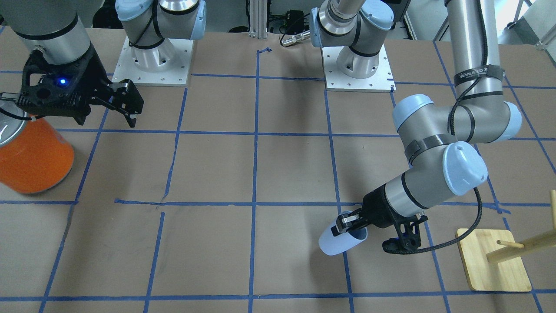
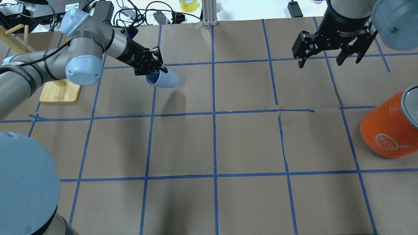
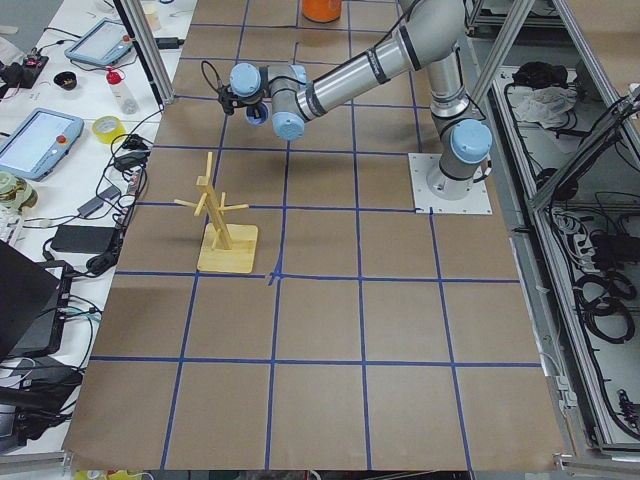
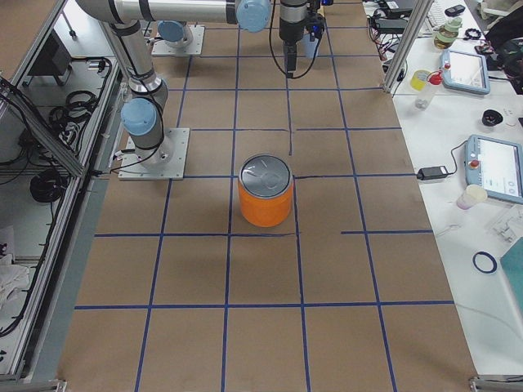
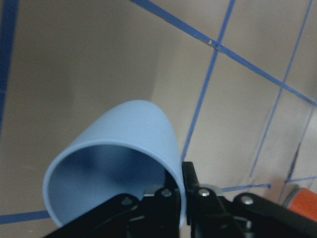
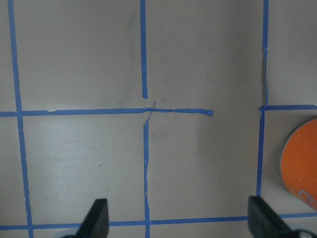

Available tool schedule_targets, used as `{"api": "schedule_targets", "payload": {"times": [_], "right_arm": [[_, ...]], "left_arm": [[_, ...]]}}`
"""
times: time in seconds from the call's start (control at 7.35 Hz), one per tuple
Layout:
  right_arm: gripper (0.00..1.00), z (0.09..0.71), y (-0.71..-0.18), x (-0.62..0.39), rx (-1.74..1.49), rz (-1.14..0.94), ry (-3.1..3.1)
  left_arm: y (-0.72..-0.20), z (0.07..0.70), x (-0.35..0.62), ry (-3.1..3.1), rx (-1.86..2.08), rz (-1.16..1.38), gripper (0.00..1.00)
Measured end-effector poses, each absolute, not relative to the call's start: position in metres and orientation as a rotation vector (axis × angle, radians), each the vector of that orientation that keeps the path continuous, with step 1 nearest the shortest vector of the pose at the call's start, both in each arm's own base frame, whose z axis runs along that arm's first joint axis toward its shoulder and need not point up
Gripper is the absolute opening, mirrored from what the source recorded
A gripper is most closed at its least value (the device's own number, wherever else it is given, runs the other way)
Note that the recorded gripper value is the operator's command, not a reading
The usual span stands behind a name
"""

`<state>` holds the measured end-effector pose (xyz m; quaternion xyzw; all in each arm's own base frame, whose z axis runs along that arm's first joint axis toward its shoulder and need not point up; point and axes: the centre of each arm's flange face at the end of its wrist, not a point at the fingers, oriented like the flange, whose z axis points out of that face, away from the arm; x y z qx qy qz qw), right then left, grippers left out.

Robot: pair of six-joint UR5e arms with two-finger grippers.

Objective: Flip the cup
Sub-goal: 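Rotate the cup upright with the left gripper and set it down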

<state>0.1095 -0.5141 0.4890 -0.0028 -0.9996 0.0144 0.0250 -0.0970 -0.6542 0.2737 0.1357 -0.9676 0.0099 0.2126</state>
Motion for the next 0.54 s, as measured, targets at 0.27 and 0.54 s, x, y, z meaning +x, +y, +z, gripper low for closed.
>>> {"api": "schedule_targets", "payload": {"times": [0.27, 0.54], "right_arm": [[1.00, 0.488, -0.514, 0.110, -0.007, 0.040, -3.090], [1.00, 0.487, -0.514, 0.110, -0.006, 0.034, -3.090]], "left_arm": [[-0.662, 0.290, -0.071, -2.970, 0.196, -0.028, 0.00], [-0.667, 0.292, -0.055, -3.132, 0.003, -0.087, 0.00]]}}
